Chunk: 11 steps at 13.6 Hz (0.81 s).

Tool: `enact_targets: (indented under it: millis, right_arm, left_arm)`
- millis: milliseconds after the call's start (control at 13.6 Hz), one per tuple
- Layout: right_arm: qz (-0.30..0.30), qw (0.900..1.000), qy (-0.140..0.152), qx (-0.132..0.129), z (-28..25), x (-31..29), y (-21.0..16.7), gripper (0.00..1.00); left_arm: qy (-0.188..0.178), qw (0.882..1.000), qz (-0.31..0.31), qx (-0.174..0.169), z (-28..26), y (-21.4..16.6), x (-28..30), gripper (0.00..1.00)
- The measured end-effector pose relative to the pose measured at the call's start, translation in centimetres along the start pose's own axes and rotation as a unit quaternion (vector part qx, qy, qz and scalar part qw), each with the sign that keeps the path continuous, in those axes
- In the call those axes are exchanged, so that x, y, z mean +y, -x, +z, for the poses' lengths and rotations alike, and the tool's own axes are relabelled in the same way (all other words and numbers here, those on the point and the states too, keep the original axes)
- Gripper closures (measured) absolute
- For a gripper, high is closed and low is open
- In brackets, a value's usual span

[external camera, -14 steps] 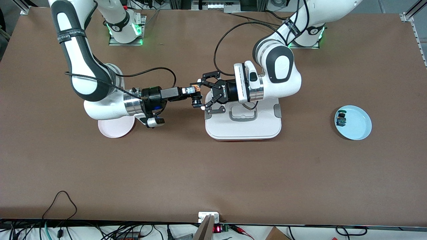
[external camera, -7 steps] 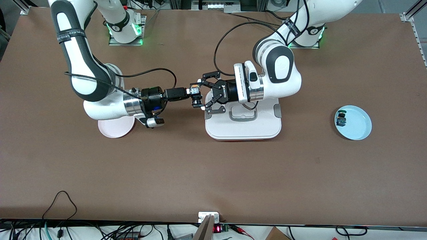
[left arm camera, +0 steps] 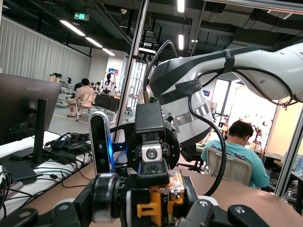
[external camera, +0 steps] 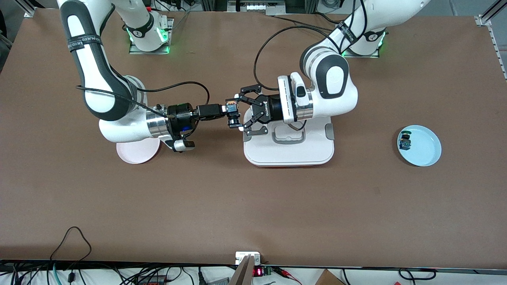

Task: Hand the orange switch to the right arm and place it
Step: 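Close the right gripper on the switch held by the left gripper, then open the left gripper and withdraw it while the right gripper holds the switch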

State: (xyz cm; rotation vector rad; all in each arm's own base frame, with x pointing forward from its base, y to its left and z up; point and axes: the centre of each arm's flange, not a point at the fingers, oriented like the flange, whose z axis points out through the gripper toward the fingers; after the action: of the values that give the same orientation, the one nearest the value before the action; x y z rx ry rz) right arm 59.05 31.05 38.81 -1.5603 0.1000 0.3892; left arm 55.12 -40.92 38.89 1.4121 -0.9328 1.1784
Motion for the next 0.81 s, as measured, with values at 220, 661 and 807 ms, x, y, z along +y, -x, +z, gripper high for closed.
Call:
enact_targets:
  millis: [220,661,807]
  right_arm:
    - [0.001,1.0,0.0,0.002,-0.2,0.0,-0.1,0.66]
    - [0.002,1.0,-0.001,0.01,-1.0,0.1,-0.4,0.66]
    - [0.002,1.0,-0.002,0.016,-2.3,0.0,-0.7,0.66]
  left_arm:
    - [-0.002,1.0,0.0,0.0,-0.2,0.0,-0.2,0.0]
    - [0.022,0.999,0.011,0.023,-3.0,-1.0,-2.7,0.0]
    - [0.057,0.998,0.02,0.012,-6.0,-1.2,-4.8,0.0]
